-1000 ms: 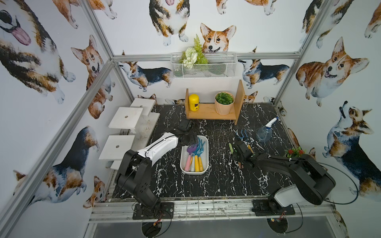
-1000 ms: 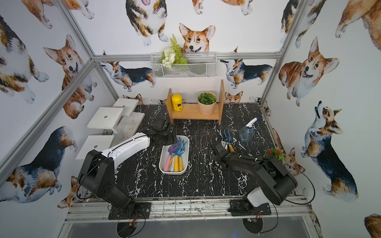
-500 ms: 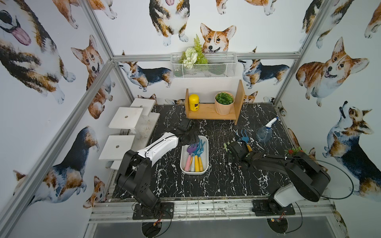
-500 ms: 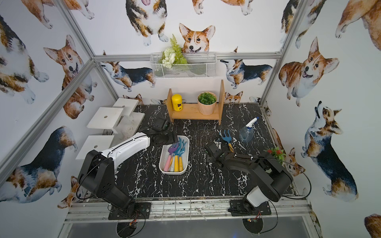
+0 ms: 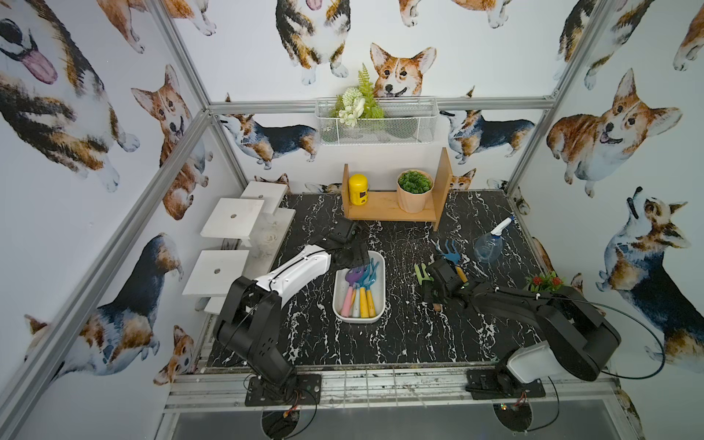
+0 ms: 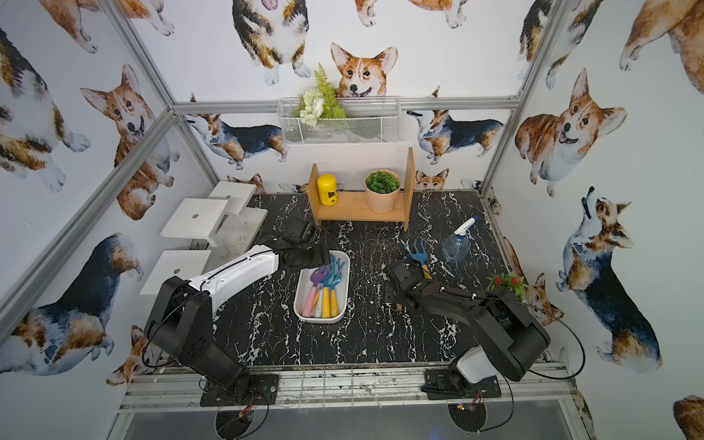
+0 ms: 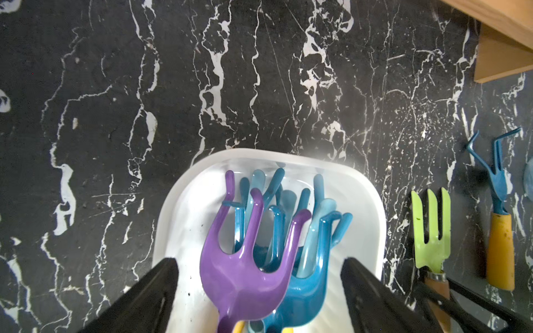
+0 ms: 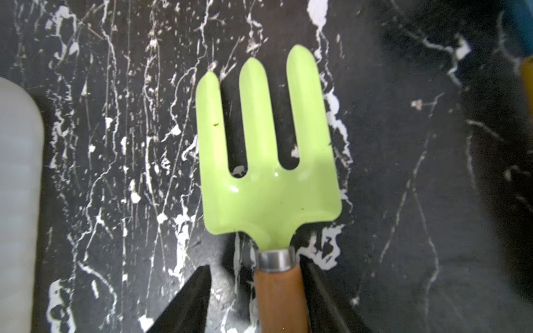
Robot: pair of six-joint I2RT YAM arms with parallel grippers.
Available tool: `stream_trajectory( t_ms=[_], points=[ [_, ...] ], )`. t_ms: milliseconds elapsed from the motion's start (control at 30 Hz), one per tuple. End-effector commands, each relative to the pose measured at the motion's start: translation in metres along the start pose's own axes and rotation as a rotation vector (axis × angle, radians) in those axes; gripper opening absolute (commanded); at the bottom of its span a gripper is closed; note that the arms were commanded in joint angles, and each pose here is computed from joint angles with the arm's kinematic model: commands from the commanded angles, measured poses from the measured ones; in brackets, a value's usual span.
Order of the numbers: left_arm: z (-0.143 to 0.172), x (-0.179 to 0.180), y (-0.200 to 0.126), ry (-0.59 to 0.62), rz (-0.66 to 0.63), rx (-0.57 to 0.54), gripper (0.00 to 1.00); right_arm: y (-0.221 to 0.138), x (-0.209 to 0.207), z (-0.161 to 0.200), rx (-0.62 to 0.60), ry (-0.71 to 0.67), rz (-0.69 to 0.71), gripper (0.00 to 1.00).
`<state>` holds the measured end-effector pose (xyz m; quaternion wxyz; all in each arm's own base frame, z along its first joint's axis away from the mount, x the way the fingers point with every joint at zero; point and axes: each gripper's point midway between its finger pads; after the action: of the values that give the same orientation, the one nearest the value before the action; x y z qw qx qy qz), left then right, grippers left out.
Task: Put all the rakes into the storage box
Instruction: Pick up the rake at the center of the board, then place the rake in the storage box.
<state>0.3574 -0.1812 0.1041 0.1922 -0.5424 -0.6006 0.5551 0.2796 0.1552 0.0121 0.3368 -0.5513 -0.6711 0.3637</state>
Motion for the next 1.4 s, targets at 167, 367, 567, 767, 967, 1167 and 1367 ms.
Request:
stream_trajectory(
  t_ms=[167, 367, 567, 767, 967, 1167, 1367],
  points=[
    [-0.01, -0.013, -0.006, 0.002, 0.03, -0.024, 0.94, 0.002, -0.012, 0.079, 0.34, -0.079, 0.066, 0.14],
    [-0.009, -0.045, -0.011, 0.046, 0.186, 0.007, 1.0, -0.02, 0.022, 0.023, 0.119, 0.033, -0.166, 0.0],
    [0.009, -0.099, -0.028, 0.126, 0.491, 0.116, 0.99, -0.066, 0.05, -0.04, -0.138, 0.086, -0.422, 0.0],
    [0.029, -0.122, -0.039, 0.213, 0.627, 0.184, 1.0, -0.084, 0.072, -0.061, -0.205, 0.069, -0.559, 0.0],
    [0.054, -0.12, -0.03, 0.274, 0.621, 0.237, 0.94, -0.088, 0.08, -0.084, -0.254, 0.106, -0.593, 0.0],
    [0.054, -0.121, -0.021, 0.274, 0.615, 0.238, 0.89, -0.095, 0.095, -0.105, -0.292, 0.11, -0.63, 0.01],
    [0.047, -0.136, -0.017, 0.248, 0.654, 0.232, 0.77, -0.098, 0.12, -0.109, -0.29, 0.061, -0.652, 0.02]
  ],
)
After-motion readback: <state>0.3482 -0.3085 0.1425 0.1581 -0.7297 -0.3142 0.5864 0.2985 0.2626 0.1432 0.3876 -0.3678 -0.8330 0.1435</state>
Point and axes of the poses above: each gripper's point midway between its finger pads, its own y axis out along the fingers, its own x axis along the line the jaws close on, z = x × y, and after that the axes turned 15 degrees about -y, right-handed
